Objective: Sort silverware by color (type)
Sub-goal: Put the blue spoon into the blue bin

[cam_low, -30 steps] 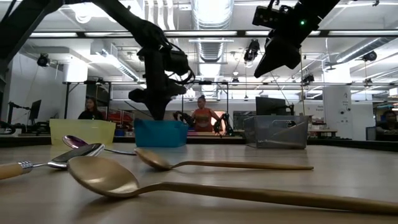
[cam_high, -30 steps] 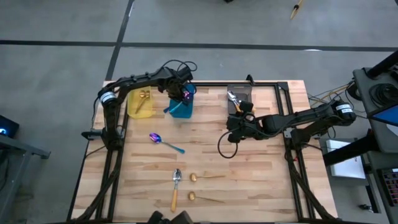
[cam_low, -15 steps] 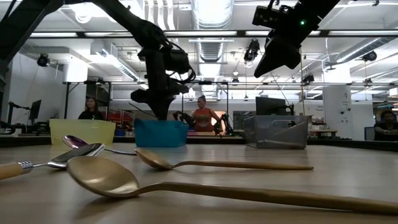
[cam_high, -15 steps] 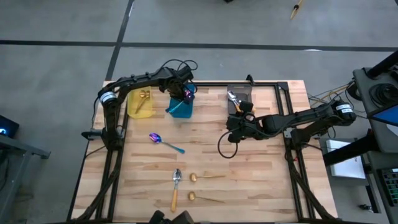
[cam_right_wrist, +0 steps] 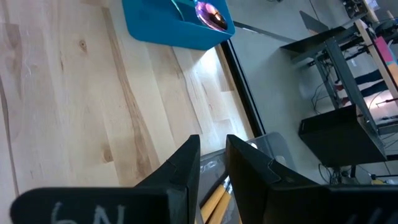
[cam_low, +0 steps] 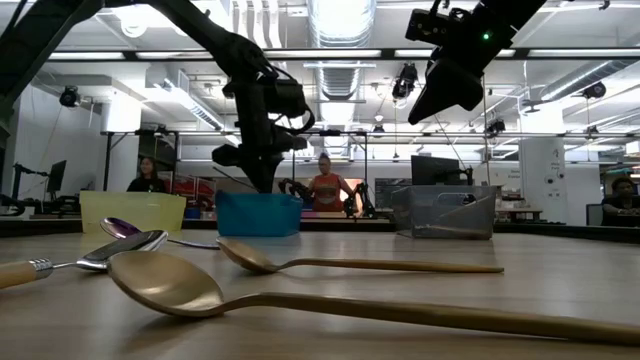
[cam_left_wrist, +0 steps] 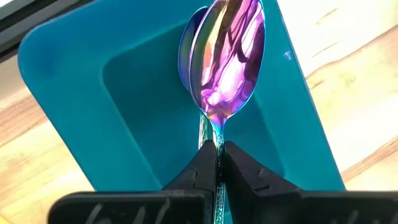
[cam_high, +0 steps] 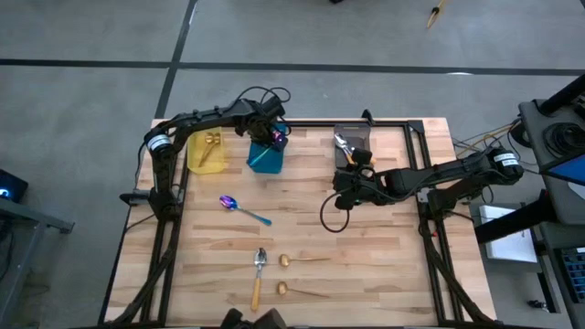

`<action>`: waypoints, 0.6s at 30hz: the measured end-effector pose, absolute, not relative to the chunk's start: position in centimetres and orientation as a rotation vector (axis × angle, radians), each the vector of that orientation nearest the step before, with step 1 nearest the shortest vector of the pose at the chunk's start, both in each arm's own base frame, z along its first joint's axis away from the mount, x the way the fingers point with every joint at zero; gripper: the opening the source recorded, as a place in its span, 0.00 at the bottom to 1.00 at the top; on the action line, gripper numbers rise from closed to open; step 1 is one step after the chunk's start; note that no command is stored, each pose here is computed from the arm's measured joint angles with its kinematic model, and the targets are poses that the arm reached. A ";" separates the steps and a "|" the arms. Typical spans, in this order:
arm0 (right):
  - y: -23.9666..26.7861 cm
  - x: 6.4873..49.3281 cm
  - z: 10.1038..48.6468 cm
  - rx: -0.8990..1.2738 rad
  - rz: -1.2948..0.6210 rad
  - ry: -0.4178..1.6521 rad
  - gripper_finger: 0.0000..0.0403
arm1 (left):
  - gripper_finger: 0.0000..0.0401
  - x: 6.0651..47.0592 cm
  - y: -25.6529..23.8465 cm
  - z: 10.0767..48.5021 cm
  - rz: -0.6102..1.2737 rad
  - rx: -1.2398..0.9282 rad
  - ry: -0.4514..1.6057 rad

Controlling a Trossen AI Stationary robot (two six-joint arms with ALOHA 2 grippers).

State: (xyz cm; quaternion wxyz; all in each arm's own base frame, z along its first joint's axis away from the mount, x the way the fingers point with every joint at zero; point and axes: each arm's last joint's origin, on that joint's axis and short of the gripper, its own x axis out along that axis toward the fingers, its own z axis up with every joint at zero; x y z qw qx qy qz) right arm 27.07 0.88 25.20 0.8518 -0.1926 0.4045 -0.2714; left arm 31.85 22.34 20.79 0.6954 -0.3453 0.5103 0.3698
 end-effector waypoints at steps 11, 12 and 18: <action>0.9 27.1 25.2 -0.405 -0.571 0.851 0.17 | 0.00 32.3 22.5 19.1 0.824 -0.772 1.180; 0.9 27.1 25.2 -0.405 -0.571 0.852 0.17 | 0.00 32.3 22.6 19.0 0.822 -0.771 1.183; 0.9 27.1 25.2 -0.407 -0.571 0.850 0.17 | 0.03 32.4 22.7 18.9 0.820 -0.766 1.174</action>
